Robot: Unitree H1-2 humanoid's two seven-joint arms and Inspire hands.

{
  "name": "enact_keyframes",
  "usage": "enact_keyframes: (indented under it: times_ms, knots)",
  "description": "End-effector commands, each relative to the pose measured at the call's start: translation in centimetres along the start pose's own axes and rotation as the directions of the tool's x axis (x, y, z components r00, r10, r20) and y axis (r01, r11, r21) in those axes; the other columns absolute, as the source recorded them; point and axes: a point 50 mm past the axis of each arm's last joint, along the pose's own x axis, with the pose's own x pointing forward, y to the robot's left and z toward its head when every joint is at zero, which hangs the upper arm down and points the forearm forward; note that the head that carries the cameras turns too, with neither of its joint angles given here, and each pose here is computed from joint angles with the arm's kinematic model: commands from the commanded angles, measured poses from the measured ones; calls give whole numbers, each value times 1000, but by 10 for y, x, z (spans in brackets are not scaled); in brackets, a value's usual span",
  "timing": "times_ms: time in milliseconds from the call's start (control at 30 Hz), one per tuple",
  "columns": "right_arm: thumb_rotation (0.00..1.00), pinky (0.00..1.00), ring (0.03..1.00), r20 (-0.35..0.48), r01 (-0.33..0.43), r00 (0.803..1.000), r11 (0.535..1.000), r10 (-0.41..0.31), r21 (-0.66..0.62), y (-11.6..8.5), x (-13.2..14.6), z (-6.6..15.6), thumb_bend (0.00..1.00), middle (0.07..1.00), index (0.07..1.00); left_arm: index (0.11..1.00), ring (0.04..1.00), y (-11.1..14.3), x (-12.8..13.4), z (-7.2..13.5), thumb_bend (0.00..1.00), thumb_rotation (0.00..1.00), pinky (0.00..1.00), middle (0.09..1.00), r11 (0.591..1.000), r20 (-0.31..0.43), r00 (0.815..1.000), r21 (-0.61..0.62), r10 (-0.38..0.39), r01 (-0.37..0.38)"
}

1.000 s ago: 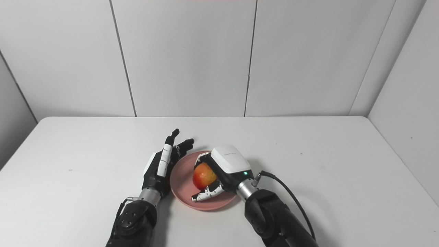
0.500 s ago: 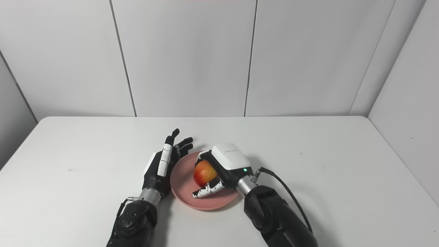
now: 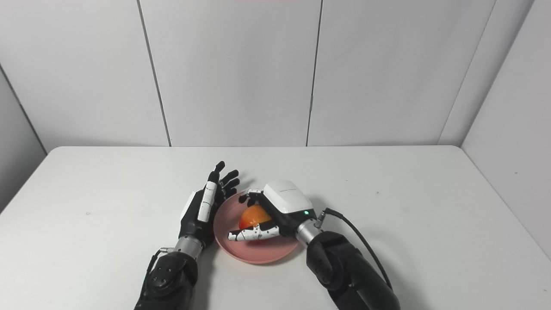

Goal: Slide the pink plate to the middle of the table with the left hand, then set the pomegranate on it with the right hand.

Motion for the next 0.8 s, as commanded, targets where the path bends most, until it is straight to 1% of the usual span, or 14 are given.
enact_keyframes:
  times_ms: [0,133,233,367,533,567,600,667,700,767]
  knots:
    - [998,449,598,58,68,996,998,-67,-2,-24,8,11,792,721,729,981,880,1,-7,-22,922,892,919,859,999,-105,994,-33,12,-15]
    - [1000,448,600,71,99,992,995,-101,31,-28,4,15,806,732,735,976,868,1,-8,-21,922,895,938,843,999,-95,995,-33,18,-21]
    - [1000,449,611,90,135,986,989,-140,54,-32,1,17,809,749,742,983,879,2,-9,-21,929,901,963,858,999,-92,996,-37,13,-17]
    - [1000,460,613,124,236,961,967,-247,101,-38,-6,22,830,734,723,997,872,1,-9,-19,943,911,960,818,999,-91,996,-28,17,-20]
    - [1000,475,619,147,357,913,920,-381,165,-47,-13,24,821,715,705,991,869,4,-10,-17,958,922,989,815,999,-90,996,-25,18,-20]
    - [1000,476,618,149,385,897,902,-416,195,-48,-15,24,820,710,699,987,870,4,-10,-17,960,924,994,819,999,-89,996,-26,21,-23]
    - [1000,472,611,150,418,877,880,-456,225,-50,-17,24,813,698,687,977,858,4,-10,-16,957,920,981,802,999,-87,996,-29,24,-26]
    - [1000,456,596,151,472,841,840,-520,267,-53,-22,24,788,685,672,966,844,5,-11,-15,957,914,990,796,999,-82,996,-30,31,-34]
    - [1000,472,607,151,494,824,823,-546,279,-55,-23,23,774,688,672,963,840,5,-11,-15,959,911,986,793,999,-79,996,-29,35,-37]
    - [1000,492,618,145,527,800,797,-582,295,-56,-26,22,761,689,671,960,838,5,-11,-14,963,910,981,791,999,-73,996,-29,42,-44]
